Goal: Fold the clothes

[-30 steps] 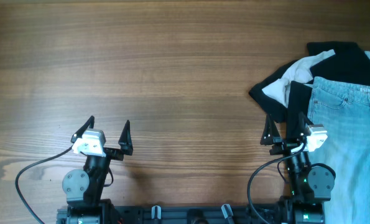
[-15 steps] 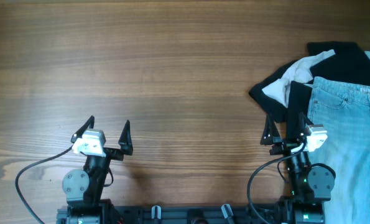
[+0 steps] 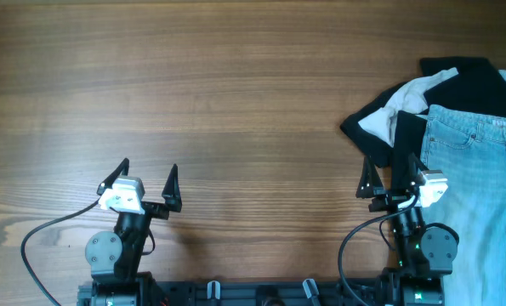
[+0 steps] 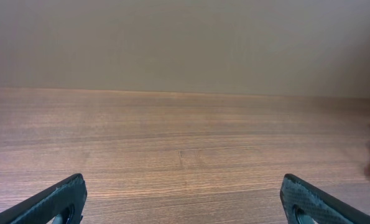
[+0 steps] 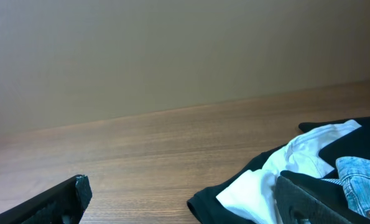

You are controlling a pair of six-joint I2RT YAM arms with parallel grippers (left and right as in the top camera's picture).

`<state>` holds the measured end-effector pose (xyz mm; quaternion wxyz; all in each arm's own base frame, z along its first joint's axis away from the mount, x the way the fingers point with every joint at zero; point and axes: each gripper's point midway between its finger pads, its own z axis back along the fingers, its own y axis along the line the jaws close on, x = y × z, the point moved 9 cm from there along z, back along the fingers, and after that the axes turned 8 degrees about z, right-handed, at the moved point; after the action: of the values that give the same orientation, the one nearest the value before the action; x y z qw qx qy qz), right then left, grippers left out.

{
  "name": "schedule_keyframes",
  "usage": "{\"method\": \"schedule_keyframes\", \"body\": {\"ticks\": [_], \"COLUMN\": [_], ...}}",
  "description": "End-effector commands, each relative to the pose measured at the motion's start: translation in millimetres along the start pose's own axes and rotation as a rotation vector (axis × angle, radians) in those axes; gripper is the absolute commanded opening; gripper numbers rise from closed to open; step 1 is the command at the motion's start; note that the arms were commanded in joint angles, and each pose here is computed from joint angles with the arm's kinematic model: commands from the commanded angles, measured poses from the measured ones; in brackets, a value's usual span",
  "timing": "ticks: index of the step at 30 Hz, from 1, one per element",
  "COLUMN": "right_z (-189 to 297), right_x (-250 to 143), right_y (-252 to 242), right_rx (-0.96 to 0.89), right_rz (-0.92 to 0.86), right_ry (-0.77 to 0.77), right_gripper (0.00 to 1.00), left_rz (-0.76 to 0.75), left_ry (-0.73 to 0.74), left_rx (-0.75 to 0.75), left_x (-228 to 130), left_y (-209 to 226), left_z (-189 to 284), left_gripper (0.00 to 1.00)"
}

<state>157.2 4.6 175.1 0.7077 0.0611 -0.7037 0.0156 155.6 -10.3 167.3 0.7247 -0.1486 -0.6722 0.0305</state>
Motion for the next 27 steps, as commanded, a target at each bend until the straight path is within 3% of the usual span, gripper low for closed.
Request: {"method": "schedule_keyframes", "body": {"ticks": [1,27], "right_z": [0.0,0.0], "right_x": [-0.2,1.3], "right_y": [0.8,-1.7], "right_rx": [0.013,-0.017], "right_rz": [-0.007,-0.06], "right_ry": [0.0,-0.011], "right_gripper": [1.0,1.0], "left_rz": [0.007,0.004], "left_ry": [0.003,-0.007], "left_rx": [0.005,0.002], "left_x": [-1.1,0.4], "left_y": [0.1,-0.3], "left_z": [0.2,0.2], "left_gripper": [1.0,1.0]}}
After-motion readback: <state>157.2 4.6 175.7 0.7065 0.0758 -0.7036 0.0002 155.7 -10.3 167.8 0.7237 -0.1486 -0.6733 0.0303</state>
